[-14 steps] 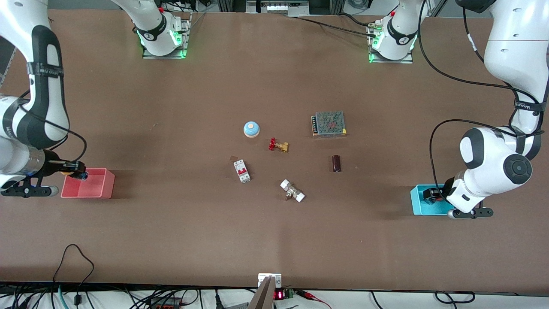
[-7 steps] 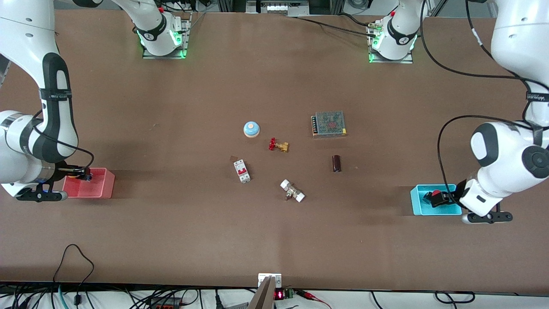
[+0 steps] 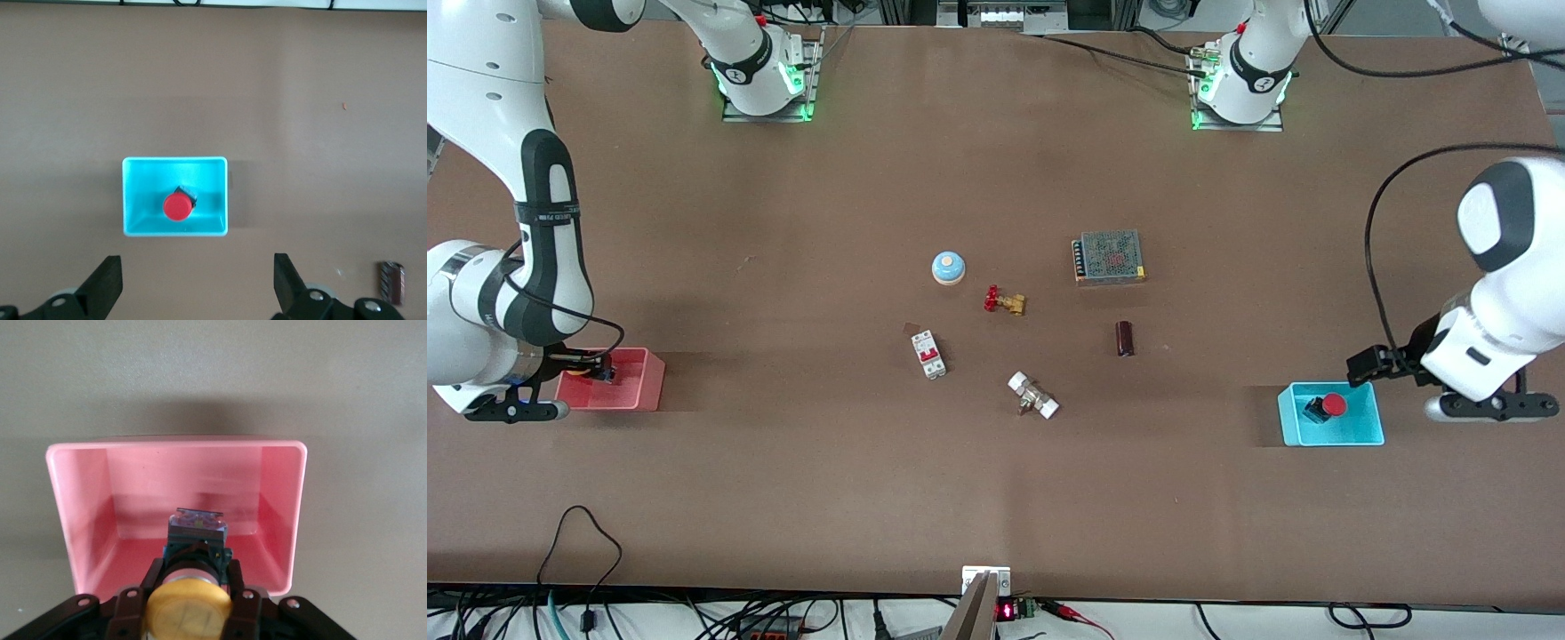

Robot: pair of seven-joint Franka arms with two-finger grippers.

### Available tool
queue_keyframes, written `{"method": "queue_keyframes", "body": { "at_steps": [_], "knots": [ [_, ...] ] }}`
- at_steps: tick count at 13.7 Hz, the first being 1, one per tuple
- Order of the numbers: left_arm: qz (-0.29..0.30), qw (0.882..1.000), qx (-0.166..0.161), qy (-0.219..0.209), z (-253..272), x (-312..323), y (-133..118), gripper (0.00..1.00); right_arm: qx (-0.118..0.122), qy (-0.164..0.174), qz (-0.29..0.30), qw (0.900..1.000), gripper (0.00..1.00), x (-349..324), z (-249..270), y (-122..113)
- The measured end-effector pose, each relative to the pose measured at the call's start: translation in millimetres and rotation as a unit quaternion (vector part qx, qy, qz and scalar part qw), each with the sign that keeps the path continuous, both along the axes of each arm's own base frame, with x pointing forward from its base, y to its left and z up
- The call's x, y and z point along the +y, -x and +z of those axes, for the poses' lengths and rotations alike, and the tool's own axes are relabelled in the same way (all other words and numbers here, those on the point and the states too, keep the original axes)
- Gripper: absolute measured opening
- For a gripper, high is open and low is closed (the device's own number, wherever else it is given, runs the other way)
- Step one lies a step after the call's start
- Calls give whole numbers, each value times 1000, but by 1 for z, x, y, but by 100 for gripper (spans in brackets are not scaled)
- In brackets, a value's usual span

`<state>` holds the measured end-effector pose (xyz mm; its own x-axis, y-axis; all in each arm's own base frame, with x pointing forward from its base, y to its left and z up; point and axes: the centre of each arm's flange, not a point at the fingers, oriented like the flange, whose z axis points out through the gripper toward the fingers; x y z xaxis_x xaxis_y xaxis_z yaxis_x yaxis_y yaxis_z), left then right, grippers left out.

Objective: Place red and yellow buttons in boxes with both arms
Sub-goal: 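Open the left gripper over the cyan box while the right gripper carries yellow, then raise the left gripper away while the right gripper drops yellow into pink box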

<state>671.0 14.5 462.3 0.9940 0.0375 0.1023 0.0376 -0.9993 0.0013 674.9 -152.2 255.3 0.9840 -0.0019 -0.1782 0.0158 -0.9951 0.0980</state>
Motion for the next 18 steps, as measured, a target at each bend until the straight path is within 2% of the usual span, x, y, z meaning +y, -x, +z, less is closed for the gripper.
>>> {"method": "queue_keyframes", "body": {
  "at_steps": [5,7,15,18],
  "knots": [
    [-6,1000,-30,-9,83,-13,31,100,5,-1,5,1000,41,-5,-14,1],
    [-12,999,-31,-12,108,-22,46,100,3,-1,8,1000,41,-3,-20,0],
    [-19,999,-42,-21,166,-36,84,100,6,-16,13,1000,41,4,-36,-1],
    [-20,999,-43,-23,175,-37,91,100,4,-20,11,1000,64,5,-37,-1]
  ]
}}
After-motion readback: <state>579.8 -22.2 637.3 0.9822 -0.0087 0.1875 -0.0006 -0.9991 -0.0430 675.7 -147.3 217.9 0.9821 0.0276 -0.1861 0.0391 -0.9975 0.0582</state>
